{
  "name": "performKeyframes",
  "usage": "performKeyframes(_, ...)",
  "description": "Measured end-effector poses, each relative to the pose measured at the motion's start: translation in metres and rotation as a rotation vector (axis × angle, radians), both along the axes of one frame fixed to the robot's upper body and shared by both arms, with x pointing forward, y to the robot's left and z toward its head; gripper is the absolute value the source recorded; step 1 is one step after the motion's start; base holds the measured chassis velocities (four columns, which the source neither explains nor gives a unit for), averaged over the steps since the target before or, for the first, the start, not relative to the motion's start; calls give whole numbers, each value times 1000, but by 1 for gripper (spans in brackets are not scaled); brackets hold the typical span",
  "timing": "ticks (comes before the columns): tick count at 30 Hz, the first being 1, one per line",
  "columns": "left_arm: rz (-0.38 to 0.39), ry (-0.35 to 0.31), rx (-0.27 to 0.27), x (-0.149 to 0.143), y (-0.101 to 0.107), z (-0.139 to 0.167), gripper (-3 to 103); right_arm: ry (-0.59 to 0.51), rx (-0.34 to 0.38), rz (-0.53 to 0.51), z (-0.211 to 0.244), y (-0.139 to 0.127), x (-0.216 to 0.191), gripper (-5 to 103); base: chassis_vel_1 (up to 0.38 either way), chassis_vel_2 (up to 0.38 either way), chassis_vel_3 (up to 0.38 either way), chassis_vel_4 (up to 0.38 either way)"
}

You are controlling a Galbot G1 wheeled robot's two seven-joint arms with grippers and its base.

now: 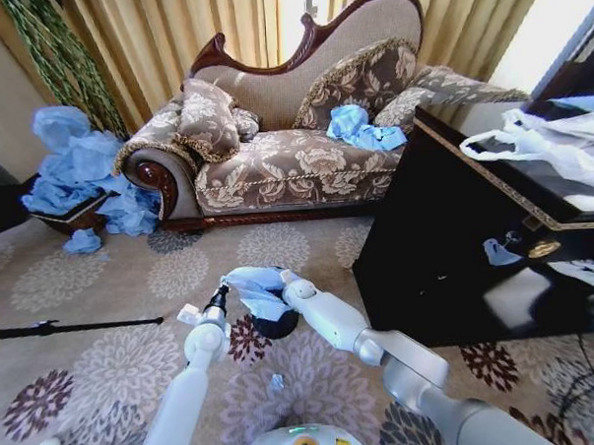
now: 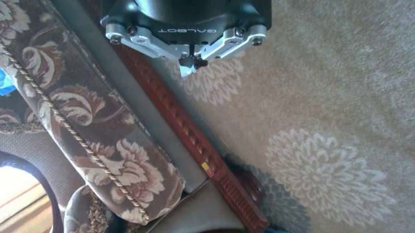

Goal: Place a garbage bag over the trash bin.

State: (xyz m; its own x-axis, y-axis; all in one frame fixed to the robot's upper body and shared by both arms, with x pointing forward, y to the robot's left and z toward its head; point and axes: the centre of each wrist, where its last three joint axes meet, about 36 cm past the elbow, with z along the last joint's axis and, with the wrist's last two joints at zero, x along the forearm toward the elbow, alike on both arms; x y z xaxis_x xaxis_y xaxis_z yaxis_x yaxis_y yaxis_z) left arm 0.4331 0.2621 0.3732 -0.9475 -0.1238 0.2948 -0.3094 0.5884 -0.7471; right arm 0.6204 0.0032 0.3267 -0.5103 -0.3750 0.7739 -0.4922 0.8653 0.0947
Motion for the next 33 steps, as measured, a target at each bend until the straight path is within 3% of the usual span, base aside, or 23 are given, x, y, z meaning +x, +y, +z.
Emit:
performKeyframes(2, -3, -2, 1, -1, -1, 1, 0, -18, 10, -13, 12, 8, -1, -2, 0, 0, 0, 0)
performKeyframes(10, -18, -17, 7, -2, -6, 8, 0, -53, 59, -14, 43, 43, -23, 9, 0, 0, 0, 0)
performKeyframes(13, -28, -25, 8, -3, -10, 12, 0, -75, 63, 5, 68, 69, -46, 24, 0, 0, 0, 0)
performKeyframes(16, -34, -31, 11, -5, -12, 14, 0, -95, 66, 26, 84, 82, -59, 29, 0, 0, 0, 0)
performKeyframes(21, -42, -44, 12, -10, -15, 19, 0, -122, 109, 72, 126, 104, -84, 51, 0, 0, 0, 0)
performKeyframes(27, -54, -50, 14, -13, -20, 23, 0, -114, 105, 65, 127, 103, -84, 78, 0, 0, 0, 0)
performKeyframes(29, -58, -52, 14, -14, -22, 23, 0, -115, 102, 61, 124, 101, -84, 78, 0, 0, 0, 0)
performKeyframes(33, -72, -54, 11, -19, -25, 26, 0, -115, 100, 57, 112, 95, -83, 97, 0, 0, 0, 0)
